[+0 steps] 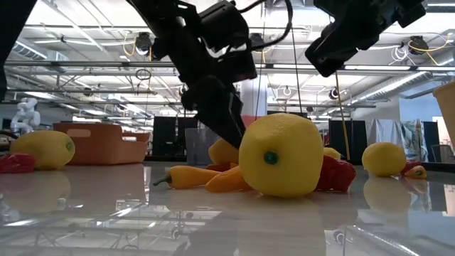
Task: Sort produce into baskets
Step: Put the lemon into the orange bin
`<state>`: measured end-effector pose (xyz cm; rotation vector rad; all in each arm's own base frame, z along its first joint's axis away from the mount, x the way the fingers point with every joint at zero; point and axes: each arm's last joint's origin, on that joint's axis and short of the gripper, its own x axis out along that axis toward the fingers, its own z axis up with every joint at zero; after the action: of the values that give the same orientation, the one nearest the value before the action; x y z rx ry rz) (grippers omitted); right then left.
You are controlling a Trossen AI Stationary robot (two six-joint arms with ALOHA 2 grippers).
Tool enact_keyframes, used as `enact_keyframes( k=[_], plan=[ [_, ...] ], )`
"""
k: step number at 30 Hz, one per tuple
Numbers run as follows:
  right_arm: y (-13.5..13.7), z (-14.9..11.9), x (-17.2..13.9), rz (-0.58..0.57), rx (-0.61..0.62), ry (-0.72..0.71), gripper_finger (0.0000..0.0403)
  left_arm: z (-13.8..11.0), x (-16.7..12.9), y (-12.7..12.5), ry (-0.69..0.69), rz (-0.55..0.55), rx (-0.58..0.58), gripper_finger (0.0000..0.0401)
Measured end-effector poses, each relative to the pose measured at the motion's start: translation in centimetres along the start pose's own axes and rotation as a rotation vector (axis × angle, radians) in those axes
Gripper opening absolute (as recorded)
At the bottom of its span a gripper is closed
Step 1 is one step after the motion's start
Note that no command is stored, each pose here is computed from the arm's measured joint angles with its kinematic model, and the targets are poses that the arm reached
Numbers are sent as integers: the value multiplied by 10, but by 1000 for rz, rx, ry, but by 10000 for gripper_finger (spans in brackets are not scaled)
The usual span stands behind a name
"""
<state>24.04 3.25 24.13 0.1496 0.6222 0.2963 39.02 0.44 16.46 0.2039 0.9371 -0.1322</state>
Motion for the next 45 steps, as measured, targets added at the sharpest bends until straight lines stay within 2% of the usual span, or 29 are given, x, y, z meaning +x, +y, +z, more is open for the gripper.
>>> enact_keyframes(
  k=[12, 24, 29, 33, 38, 41, 45],
  plan=[
    [-2, 0, 2, -5, -2, 0, 0, -8, 5, 6, 62, 26, -15, 365],
    [-4, 1, 1, -11, 1, -7, 0, -9, 4, 7, 64, 12, -21, 266],
    [-4, 1, 1, -11, 1, -6, 0, -8, 1, 7, 59, 13, -22, 249],
    [-4, 1, 1, -11, 2, -6, 0, -3, -22, 11, 42, 16, -74, 247],
    [-4, 1, 1, -14, -14, -9, 0, -1, -76, 26, 21, 71, -169, 246],
    [-5, 2, 1, -19, -26, -17, 0, -6, -112, 38, 21, 128, -235, 245],
    [-7, 3, 1, -29, -38, -25, 0, -25, -155, 53, 74, 219, -381, 245]
  ],
)
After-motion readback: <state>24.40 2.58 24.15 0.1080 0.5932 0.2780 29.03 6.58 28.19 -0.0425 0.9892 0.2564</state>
